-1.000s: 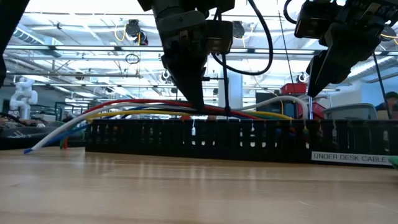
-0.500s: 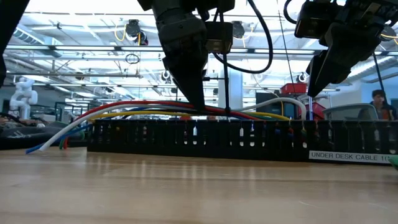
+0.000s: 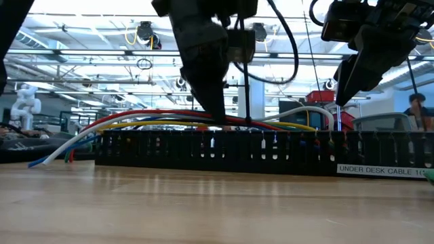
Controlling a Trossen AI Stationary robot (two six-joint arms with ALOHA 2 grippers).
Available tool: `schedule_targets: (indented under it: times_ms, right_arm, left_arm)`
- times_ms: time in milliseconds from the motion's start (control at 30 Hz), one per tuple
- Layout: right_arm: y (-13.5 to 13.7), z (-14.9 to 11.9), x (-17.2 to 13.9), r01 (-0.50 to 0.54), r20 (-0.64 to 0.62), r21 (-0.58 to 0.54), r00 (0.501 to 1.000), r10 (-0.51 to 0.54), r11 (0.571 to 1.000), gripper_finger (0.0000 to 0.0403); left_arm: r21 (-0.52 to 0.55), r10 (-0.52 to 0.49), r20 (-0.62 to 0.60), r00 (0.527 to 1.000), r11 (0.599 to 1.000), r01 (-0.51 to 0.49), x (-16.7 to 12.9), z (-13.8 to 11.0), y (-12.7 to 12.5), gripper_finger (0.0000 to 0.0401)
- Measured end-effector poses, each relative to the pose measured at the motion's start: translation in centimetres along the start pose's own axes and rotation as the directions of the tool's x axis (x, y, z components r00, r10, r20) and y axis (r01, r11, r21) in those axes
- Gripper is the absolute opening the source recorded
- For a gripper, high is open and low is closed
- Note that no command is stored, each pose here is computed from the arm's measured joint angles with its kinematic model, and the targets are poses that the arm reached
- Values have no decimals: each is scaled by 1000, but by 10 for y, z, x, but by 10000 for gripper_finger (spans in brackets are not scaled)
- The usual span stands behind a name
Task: Ziptie cables
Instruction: Put the ziptied cable wires into the cable duct
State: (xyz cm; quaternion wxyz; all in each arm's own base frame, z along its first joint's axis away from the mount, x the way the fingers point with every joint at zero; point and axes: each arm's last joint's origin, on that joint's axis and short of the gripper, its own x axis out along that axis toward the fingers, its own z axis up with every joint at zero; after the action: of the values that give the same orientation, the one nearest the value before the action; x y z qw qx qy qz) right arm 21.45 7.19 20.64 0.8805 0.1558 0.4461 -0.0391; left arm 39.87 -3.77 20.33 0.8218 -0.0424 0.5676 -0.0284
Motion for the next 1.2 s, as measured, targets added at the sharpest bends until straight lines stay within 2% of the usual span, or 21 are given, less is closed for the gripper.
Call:
schedule_targets:
  times_ms: [133,467,767,1000,1200]
  right_arm:
    - [0,0,0,-1,-1,0,1000,1,1000,167]
    - [0,0,0,-3,-2,0,1000,3,1000,167]
    - [0,0,0,-3,-1,-1,1000,3,1000,167]
    - [0,0,0,-3,-2,-5,1000,3,1000,167]
    - [0,0,0,-3,-2,-5,1000,3,1000,167]
  left_arm:
    - [-12,-1,-58,998,1000,0,14,-5,3,140]
    - [-11,-3,-43,999,1000,2,13,-3,3,110]
    - [-60,28,-43,999,998,-30,13,-3,6,15]
    - [-85,17,-18,1000,996,-19,4,5,5,39]
    - [-62,16,22,1000,998,-15,-9,17,4,26]
